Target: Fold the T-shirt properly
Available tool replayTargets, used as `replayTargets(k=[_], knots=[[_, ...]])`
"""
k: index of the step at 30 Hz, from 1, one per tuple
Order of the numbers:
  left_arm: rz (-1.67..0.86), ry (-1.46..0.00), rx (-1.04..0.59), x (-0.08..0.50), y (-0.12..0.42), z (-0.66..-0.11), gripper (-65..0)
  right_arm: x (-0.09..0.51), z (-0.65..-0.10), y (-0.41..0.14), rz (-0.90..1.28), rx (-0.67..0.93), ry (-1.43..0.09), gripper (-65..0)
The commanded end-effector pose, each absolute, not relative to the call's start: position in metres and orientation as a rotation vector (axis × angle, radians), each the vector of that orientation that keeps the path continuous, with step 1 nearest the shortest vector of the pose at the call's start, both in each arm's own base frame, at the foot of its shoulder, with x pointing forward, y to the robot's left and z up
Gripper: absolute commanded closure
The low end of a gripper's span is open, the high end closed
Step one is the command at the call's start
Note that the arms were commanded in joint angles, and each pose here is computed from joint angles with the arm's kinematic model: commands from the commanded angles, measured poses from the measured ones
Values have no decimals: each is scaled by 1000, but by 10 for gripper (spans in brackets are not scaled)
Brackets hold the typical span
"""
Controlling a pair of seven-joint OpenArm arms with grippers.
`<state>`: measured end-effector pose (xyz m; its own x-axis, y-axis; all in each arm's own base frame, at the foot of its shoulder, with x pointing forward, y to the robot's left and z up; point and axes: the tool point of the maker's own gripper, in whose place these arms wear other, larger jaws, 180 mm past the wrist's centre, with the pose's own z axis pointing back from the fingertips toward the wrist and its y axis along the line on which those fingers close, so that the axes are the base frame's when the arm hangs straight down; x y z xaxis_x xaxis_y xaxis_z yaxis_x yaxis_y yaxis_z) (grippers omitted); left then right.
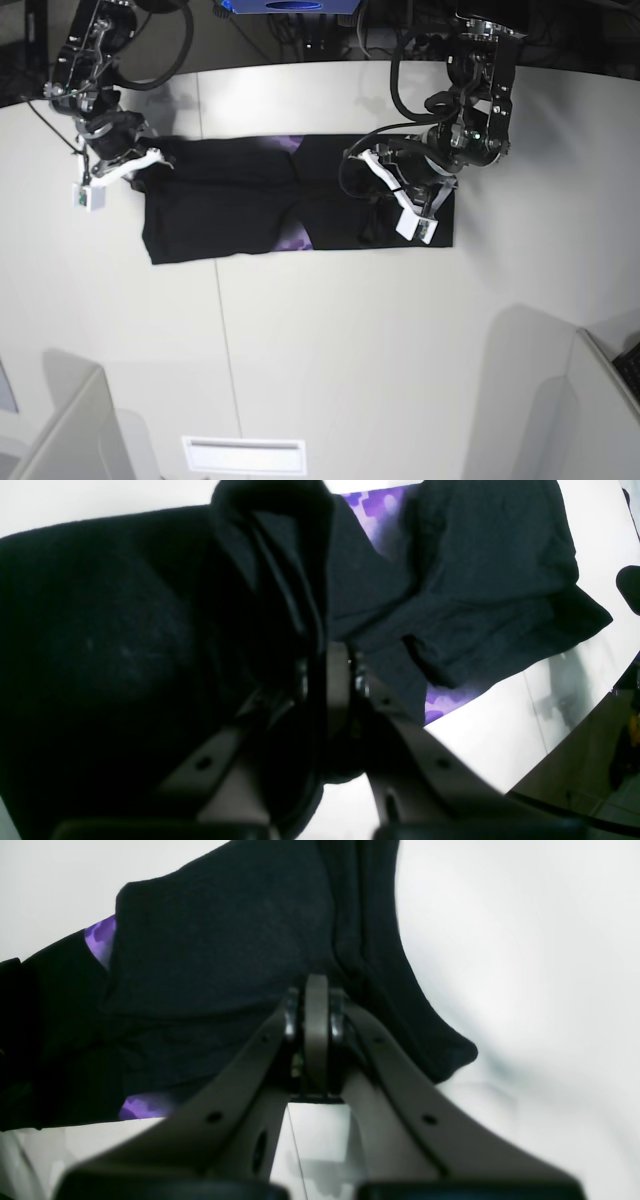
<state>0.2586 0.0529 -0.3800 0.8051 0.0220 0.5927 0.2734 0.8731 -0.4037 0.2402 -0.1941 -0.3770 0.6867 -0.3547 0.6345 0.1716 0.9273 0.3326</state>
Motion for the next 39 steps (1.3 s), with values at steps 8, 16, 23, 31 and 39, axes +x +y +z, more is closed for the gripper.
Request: replayTargets(k=[8,16,23,31,39], knots=[[-141,-671,-516,267,50,-368,-191,247,-366,-197,-292,255,-804,0],[-101,-682,-590,276,24,-362,-520,247,-366,-196,-290,259,-803,0],[-103,-740,-564,281,39,-346,-352,249,-363,-198,-286,254,-813,0],[120,-789,-265,259,187,-348,0,268,-350,-178,-282,387,-792,-186],[169,-802,-17,213,301,-334,0,299,-358,-195,-314,454,-753,-515]])
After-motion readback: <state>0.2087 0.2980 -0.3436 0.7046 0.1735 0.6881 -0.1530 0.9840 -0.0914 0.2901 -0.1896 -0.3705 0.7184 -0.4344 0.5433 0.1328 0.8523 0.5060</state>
